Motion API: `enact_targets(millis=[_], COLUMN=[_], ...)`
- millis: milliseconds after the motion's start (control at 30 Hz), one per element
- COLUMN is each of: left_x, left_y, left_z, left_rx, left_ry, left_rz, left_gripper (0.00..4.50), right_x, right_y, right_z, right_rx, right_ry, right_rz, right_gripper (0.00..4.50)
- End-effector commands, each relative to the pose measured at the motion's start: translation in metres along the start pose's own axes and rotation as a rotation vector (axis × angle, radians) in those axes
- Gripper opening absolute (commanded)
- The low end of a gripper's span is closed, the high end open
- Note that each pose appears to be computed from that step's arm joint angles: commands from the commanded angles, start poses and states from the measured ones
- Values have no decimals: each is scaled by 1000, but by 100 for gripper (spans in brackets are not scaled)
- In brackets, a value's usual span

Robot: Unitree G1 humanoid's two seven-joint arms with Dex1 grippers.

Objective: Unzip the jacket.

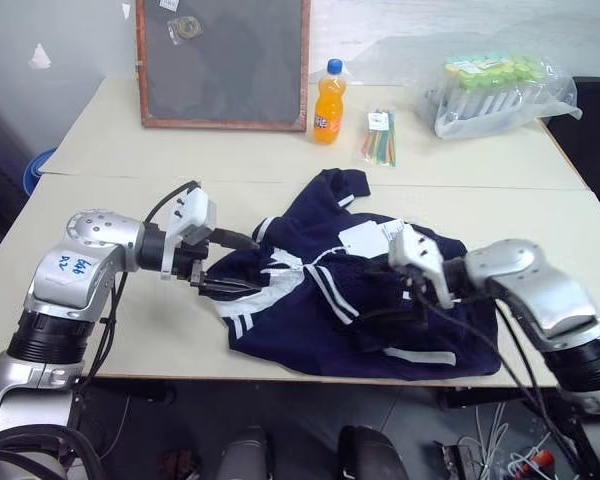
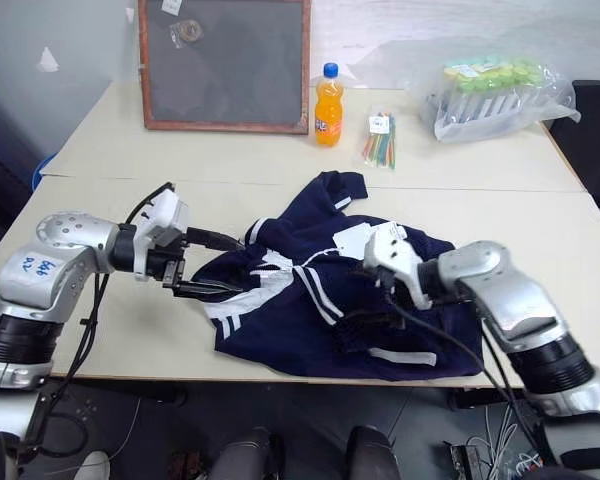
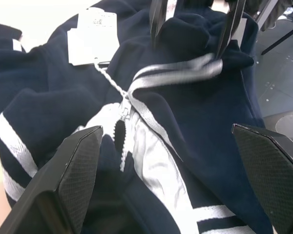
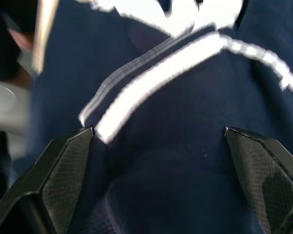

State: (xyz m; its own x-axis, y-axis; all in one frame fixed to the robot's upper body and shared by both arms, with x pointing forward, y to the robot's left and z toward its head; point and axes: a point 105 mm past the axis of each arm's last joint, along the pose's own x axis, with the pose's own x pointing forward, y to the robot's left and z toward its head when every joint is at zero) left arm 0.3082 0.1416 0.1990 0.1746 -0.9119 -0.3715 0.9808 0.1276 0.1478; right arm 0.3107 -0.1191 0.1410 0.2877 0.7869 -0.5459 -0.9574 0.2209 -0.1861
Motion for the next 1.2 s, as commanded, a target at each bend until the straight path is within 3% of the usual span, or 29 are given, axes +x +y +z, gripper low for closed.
enact_targets(millis=[33, 200, 367, 400, 533, 667, 767, 1033, 1200], left_x=[-1, 0, 2, 2, 2, 3, 4, 6, 7], left_y=[1, 2, 3, 3, 3, 2, 2, 3, 2], left_z=[10, 9, 8, 7, 6, 4, 3, 1, -3], left_rx=[57, 67, 81, 84, 90, 94, 97, 110, 116], left_ry=[-1, 1, 5, 6, 11, 17, 20, 22, 31], left_rz=[-2, -4, -6, -6, -9, -14, -18, -17, -19], left_gripper=[450, 450, 450, 450, 450, 450, 450, 450, 450], right_x=[-3, -9, -21, -23, -31, -33, -36, -47, -56], right_y=[-3, 9, 34, 40, 56, 32, 24, 28, 53], right_z=[-1, 4, 12, 13, 11, 16, 24, 40, 42], right_rx=[-20, -13, -47, -47, -35, -35, 1, -16, 9], right_ry=[3, -31, -66, -73, -69, -110, -142, -188, -184], right_rz=[-32, 25, 113, 134, 153, -22, -60, -39, 83], right_gripper=[360, 179, 18, 3, 3, 3, 67, 307, 307])
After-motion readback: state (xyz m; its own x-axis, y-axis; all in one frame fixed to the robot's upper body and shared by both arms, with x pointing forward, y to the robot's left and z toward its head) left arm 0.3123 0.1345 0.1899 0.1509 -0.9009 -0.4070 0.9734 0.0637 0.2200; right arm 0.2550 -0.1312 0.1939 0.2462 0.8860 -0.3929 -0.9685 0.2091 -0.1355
